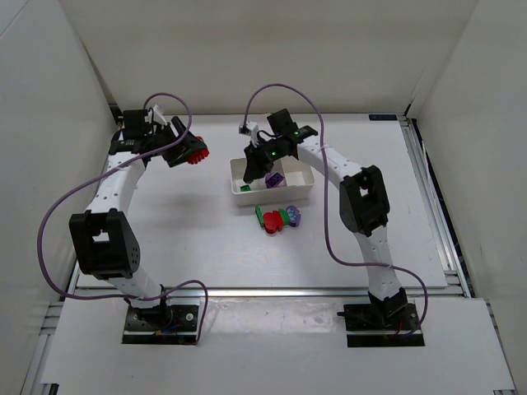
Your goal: Sort the legos into containers by color
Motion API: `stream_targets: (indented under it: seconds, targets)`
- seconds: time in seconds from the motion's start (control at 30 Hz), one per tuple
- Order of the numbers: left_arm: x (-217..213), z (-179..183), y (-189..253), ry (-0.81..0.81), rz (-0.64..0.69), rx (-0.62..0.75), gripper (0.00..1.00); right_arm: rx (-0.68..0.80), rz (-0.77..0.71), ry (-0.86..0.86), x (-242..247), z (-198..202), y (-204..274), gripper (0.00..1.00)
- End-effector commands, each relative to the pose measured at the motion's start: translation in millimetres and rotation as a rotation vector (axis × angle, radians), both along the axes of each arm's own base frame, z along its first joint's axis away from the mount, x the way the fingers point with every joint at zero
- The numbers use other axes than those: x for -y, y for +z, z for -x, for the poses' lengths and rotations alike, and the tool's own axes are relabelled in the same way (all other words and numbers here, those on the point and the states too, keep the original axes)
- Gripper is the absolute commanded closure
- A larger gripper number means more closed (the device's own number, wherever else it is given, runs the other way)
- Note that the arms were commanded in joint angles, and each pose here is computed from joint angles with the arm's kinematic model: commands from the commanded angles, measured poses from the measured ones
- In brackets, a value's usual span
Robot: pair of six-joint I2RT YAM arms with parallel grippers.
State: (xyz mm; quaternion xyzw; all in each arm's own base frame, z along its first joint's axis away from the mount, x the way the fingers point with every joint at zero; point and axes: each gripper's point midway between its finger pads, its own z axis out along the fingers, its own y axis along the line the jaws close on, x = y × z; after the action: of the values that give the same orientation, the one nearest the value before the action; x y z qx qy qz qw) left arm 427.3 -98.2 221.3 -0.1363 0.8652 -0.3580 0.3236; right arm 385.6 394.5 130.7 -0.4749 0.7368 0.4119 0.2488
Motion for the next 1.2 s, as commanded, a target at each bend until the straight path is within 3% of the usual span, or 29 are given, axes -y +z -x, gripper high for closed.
stream_targets:
  seconds: [0.0, 0.1, 0.13, 0.2, 0.23, 0.27, 0.53, 0.6, 0.73, 0.8, 1.0, 1.17]
  targets:
    - [1, 2, 23, -0.029, 0.017, 0.057, 0.90, 0.035, -0.031, 0.055, -15, 4, 8, 1.00]
    - [2, 1, 21, -0.038, 0.023, 0.053, 0.90, 0.032, -0.022, 0.071, -20, 9, 2, 0.97]
    - [2, 1, 22, -0.038, 0.023, 0.052, 0.90, 0.027, -0.017, 0.071, -19, 9, -1, 0.85]
    - [3, 2, 21, -0.041, 0.024, 0.052, 0.90, 0.018, -0.003, 0.071, -19, 10, -7, 0.73]
    - [2, 1, 23, -0.041, 0.022, 0.056, 0.90, 0.016, 0.003, 0.069, -19, 11, -9, 0.57]
    - [3, 2, 21, -0.043, 0.022, 0.052, 0.90, 0.016, 0.007, 0.065, -19, 11, -10, 0.51]
    - [7, 6, 20, -0.083, 0.015, 0.074, 0.90, 0.052, 0.028, 0.048, -13, 9, -5, 0.33]
    - [11, 9, 22, -0.131, 0.011, 0.112, 0.90, 0.069, 0.015, 0.046, -11, 9, 7, 0.31]
    - [36, 37, 37, -0.439, 0.034, 0.307, 0.90, 0.090, -0.044, -0.005, 6, 1, 54, 0.30]
    - [42, 51, 35, -0.516, 0.013, 0.332, 0.90, 0.076, -0.094, -0.053, 26, -9, 83, 0.29]
    - [40, 82, 17, -0.745, -0.214, 0.513, 0.90, -0.058, -0.223, -0.142, 80, -27, 149, 0.24]
    - [47, 90, 2, -0.888, -0.484, 0.623, 0.90, -0.289, -0.281, -0.202, 81, -26, 174, 0.26]
